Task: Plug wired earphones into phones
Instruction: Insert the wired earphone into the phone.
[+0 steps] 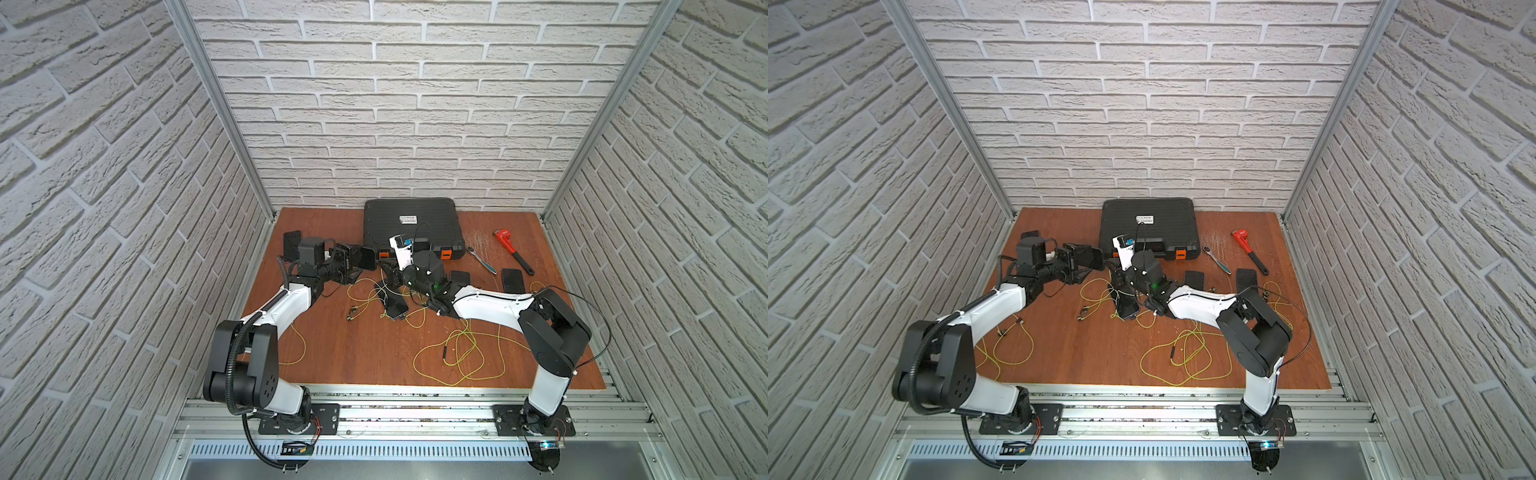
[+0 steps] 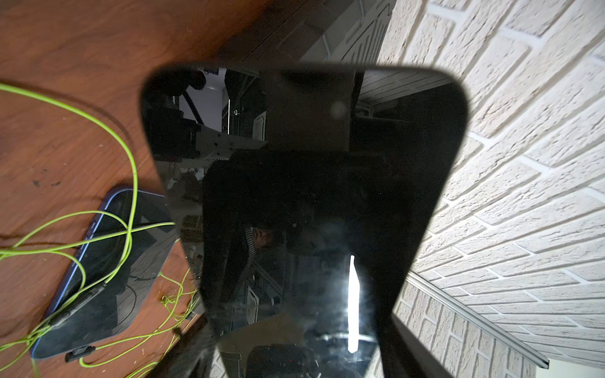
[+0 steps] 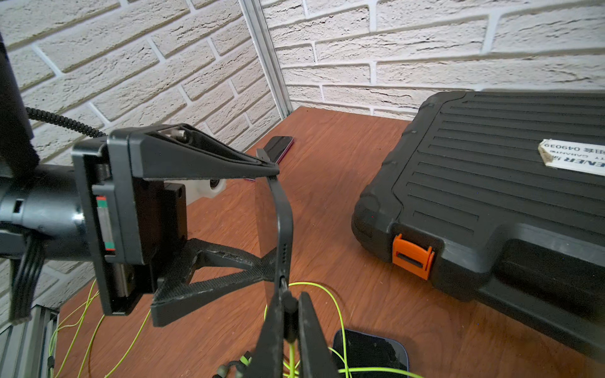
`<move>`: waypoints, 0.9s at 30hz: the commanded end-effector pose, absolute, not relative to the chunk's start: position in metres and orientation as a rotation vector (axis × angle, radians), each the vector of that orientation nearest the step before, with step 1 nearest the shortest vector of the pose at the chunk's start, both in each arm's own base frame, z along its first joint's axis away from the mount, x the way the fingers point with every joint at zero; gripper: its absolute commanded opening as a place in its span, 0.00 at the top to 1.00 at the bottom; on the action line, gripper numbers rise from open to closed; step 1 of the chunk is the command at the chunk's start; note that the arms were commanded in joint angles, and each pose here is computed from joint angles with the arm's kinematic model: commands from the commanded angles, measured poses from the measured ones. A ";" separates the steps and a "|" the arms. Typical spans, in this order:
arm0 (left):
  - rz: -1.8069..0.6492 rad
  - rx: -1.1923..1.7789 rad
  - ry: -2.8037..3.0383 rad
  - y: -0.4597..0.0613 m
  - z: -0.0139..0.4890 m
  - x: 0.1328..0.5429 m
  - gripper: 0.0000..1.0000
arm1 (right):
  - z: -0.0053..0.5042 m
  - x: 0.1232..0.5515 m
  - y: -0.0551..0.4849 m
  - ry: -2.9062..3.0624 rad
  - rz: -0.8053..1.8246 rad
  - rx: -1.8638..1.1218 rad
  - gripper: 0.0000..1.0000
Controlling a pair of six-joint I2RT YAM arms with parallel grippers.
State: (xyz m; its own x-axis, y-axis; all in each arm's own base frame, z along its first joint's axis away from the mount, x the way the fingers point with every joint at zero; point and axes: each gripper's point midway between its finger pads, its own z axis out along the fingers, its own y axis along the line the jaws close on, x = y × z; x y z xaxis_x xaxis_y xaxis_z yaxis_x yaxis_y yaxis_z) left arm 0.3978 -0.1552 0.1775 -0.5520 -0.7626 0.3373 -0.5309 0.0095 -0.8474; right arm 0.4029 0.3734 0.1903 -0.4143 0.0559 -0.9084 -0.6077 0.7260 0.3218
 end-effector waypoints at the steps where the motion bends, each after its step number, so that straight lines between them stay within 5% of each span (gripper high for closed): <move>1: -1.696 -1.167 2.123 -0.181 0.202 0.384 1.00 | 0.202 0.408 0.382 1.817 0.791 -0.442 0.94; 27: -1.740 -1.114 2.167 -0.207 0.203 0.389 1.00 | 0.213 0.415 0.386 1.763 0.909 -0.504 0.90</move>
